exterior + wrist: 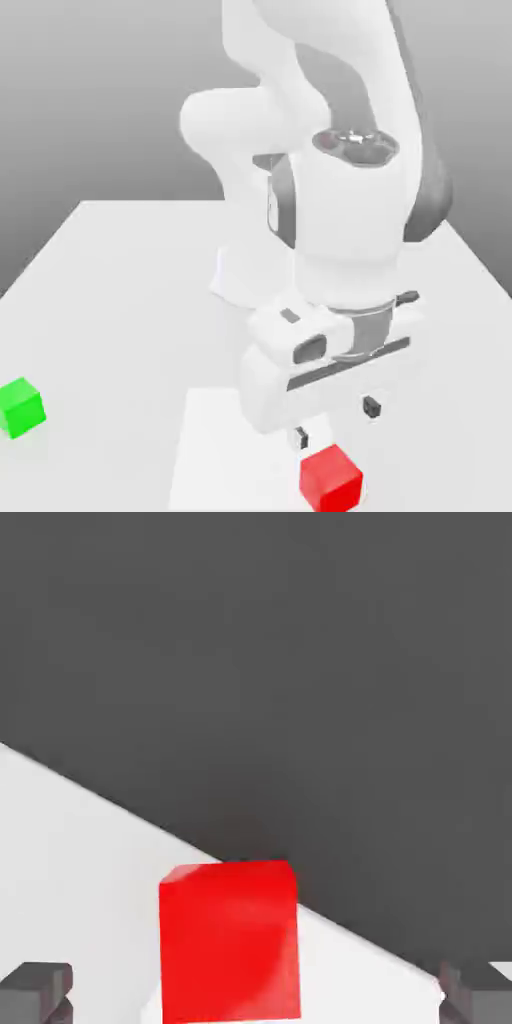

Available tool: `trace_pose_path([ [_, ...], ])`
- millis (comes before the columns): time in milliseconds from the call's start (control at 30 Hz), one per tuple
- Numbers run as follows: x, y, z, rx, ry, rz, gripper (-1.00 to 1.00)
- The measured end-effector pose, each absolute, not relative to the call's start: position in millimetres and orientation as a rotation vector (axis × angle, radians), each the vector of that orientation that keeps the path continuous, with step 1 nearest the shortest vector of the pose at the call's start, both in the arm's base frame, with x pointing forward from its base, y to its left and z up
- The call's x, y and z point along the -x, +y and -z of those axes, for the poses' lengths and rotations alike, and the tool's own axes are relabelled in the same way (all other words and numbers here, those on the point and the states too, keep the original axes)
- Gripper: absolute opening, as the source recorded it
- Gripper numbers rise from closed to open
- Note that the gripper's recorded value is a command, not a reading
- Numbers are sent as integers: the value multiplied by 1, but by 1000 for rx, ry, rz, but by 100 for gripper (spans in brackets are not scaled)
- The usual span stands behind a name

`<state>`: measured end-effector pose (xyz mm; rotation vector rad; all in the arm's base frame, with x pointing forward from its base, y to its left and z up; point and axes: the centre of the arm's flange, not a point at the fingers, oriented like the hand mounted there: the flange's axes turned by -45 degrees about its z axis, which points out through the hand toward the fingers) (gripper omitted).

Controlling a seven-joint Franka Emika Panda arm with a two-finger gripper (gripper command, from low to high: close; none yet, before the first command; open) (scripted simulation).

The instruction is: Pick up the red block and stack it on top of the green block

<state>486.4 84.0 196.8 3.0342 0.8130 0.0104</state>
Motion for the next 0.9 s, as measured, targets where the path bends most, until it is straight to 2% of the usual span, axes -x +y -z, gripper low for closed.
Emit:
trace_pose_path([
  [100,-485,84,-156,-3033,819,-1,0],
  [133,-485,84,-148,-3033,819,-1,-100],
  [333,-484,84,-144,-3033,819,1,-100],
  [533,-485,76,-204,-3038,796,1,-100],
  [733,-479,-74,-222,-3110,373,10,-100],
  [900,-434,-198,-234,-3135,-12,10,-100],
])
